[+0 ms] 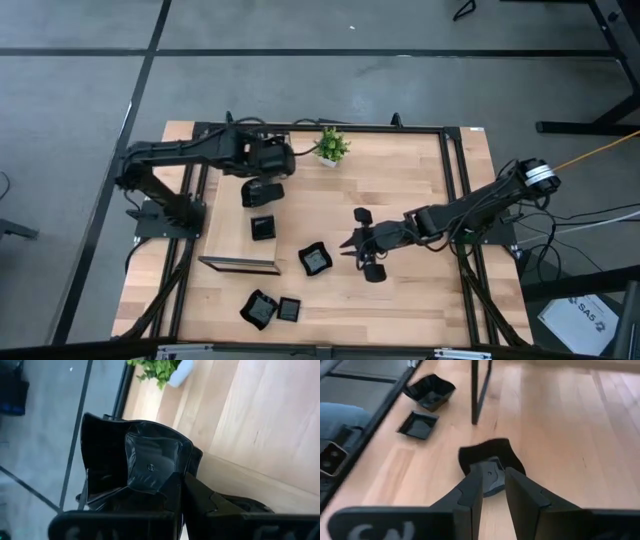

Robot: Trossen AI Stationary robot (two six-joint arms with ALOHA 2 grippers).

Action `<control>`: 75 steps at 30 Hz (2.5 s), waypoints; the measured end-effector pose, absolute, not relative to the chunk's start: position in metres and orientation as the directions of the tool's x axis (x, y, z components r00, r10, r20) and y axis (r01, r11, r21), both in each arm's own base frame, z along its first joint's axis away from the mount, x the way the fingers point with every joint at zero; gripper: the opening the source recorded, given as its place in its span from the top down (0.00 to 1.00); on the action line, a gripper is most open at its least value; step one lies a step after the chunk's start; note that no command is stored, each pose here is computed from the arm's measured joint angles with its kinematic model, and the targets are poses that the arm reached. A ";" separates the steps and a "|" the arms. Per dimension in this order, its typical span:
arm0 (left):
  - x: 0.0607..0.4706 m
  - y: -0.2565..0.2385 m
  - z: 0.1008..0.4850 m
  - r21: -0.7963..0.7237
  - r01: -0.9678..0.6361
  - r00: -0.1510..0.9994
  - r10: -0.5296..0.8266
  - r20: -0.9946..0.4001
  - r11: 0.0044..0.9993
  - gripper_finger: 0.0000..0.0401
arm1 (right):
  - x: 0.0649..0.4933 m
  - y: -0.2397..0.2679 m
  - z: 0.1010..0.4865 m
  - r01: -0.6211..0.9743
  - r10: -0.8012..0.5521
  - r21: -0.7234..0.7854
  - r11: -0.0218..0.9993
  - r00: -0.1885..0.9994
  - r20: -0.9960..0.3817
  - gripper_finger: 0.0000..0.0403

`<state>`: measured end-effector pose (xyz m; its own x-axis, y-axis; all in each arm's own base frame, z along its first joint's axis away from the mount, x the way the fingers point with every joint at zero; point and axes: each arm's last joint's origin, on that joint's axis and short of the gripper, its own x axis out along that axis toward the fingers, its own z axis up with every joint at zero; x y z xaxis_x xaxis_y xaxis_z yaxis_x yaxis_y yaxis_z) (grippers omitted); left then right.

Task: Pick & Place Mini shaped plates
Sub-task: Stack the black distorted square plate on top of the black distorted square plate on the shelf

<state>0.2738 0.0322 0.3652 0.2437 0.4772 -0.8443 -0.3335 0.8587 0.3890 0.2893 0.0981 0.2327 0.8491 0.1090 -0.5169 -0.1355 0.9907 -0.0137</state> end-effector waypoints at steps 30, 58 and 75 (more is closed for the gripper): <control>0.300 0.062 0.320 0.377 -0.264 0.004 0.392 -0.920 0.888 0.99 | 0.303 0.103 0.214 -0.127 0.104 -0.010 0.992 0.850 -0.517 0.79; 0.265 0.009 0.363 0.354 -0.212 0.197 0.394 -0.898 0.911 0.76 | 0.303 0.103 0.215 -0.136 0.114 -0.004 0.991 0.849 -0.515 0.79; 0.233 -0.098 0.388 0.092 0.026 0.489 0.068 -0.870 0.995 0.76 | 0.303 0.103 0.215 -0.137 0.114 -0.007 0.991 0.850 -0.515 0.79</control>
<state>0.2331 -0.0979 0.3879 0.4887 0.0678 -0.8698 0.0261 0.9954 0.0922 0.3032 0.1032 0.2146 0.8498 0.1138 -0.5147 -0.1370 0.9906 -0.0070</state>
